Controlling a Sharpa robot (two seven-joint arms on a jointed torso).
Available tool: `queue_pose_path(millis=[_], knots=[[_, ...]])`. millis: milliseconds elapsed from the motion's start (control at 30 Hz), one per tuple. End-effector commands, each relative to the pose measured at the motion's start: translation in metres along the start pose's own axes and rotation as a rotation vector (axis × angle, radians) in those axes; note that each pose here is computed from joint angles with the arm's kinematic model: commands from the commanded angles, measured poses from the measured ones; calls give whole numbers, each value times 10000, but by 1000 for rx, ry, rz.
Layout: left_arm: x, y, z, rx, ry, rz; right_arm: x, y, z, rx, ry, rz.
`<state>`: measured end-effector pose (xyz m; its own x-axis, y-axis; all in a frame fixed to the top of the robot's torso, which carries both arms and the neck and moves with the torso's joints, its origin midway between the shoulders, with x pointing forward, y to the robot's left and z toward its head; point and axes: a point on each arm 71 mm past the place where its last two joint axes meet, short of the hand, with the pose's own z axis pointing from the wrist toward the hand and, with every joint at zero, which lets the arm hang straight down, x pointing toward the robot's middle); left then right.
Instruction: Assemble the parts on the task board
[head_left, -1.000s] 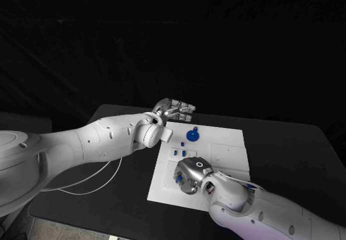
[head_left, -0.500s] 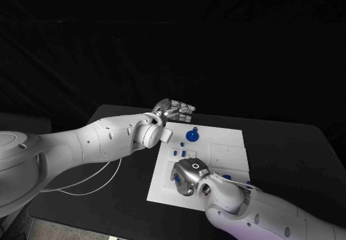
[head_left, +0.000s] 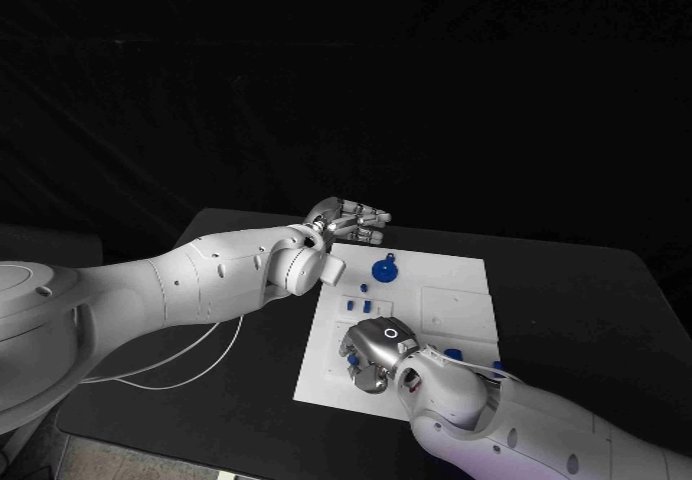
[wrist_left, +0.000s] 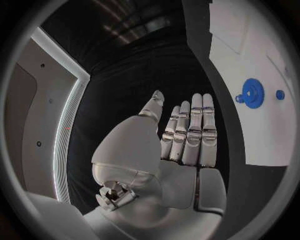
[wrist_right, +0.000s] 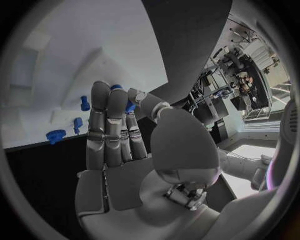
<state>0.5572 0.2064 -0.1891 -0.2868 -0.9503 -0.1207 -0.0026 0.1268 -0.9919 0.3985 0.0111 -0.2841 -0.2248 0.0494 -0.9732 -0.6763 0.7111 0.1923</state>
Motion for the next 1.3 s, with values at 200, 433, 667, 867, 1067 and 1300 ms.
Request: queue_pose_path(millis=[200, 433, 667, 867, 1067, 1300], knots=[[17, -17, 3, 3, 19, -5, 37, -10, -17, 2, 13, 38], [6, -12, 3, -1, 19, -4, 12, -17, -29, 3, -18, 60], [-4, -9, 2, -2, 18, -3, -33, -20, -67, -7, -65, 103], [-20, -6, 2, -4, 16, -2, -136, -26, -120, -23, -127, 173], [-34, -3, 1, -5, 14, -1, -315, -83, -148, -20, -176, 251], [-59, 1, -7, -6, 9, 1, -619, -316, -252, 19, -219, 365]])
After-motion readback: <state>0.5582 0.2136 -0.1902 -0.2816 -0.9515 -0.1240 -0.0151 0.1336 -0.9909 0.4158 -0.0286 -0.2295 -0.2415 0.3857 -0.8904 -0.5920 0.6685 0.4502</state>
